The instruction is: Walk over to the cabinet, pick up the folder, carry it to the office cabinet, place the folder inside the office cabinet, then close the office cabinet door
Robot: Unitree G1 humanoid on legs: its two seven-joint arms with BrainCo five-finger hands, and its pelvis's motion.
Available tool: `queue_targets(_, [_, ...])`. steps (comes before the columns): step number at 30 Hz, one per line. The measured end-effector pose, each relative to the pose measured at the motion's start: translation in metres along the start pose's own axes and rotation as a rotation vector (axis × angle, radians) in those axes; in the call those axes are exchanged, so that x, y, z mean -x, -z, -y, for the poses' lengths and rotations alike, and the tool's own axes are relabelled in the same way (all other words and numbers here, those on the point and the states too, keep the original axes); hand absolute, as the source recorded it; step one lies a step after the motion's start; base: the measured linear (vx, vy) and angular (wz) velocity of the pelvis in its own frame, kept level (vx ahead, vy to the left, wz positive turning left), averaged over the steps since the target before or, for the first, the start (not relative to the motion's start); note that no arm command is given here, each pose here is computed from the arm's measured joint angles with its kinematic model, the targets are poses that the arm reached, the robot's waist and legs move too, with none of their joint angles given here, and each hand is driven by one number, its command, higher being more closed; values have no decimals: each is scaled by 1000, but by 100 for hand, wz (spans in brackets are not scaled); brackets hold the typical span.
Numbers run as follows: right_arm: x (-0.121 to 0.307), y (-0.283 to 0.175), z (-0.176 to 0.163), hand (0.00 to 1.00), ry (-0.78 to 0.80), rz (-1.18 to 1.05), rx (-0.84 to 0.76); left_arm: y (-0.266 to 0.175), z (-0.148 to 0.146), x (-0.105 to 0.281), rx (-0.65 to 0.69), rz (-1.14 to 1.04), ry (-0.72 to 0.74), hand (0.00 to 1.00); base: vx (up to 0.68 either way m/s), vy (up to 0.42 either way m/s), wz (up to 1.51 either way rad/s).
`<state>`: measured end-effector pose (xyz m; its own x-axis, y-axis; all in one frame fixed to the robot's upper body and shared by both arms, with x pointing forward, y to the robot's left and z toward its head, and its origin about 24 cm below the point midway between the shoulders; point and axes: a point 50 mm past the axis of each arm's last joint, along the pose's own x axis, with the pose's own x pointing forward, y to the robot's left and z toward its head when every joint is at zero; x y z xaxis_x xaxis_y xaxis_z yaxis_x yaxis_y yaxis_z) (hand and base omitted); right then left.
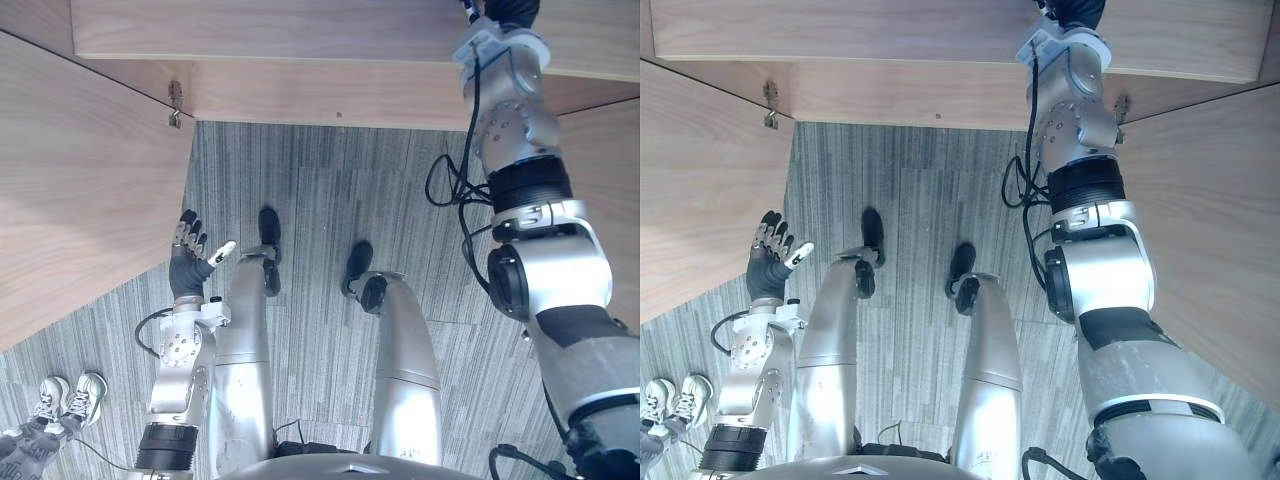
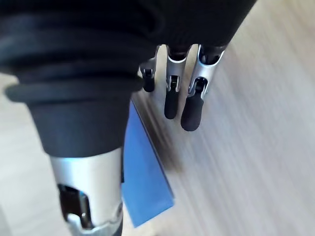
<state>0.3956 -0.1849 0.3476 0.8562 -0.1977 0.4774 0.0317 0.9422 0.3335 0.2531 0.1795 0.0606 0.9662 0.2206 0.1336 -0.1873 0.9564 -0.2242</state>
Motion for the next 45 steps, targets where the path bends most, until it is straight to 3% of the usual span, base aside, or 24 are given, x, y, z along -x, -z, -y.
queue_targets(6, [-5,1,-2,0,-8,23,387,-9,-1,-35,13,27,-50,0,-29,16,-5])
queue_targets(15, [-6,3,-29,0,-100,30,603,-54,32,-114,38,78,-3,0,-26,19,-6])
queue_targets(19, [-6,3,-34,0,-134,38,677,-68,37,-128,40,86,5,0,-20,14,-5])
queue_targets(27, [8,-3,-45,0,-158,199,921,-65,36,-132,37,50,-9,0,-16,11,-6])
queue_targets(41, [65,15,-6,0,13,335,936,-49,29,-99,27,77,-78,0,-14,-6,2])
queue_targets(42, [65,16,-4,100,21,334,948,-46,29,-98,25,71,-82,0,-40,-18,11])
queue_targets(45, [65,16,-4,100,31,345,961,-45,28,-97,23,66,-87,0,-12,-6,3])
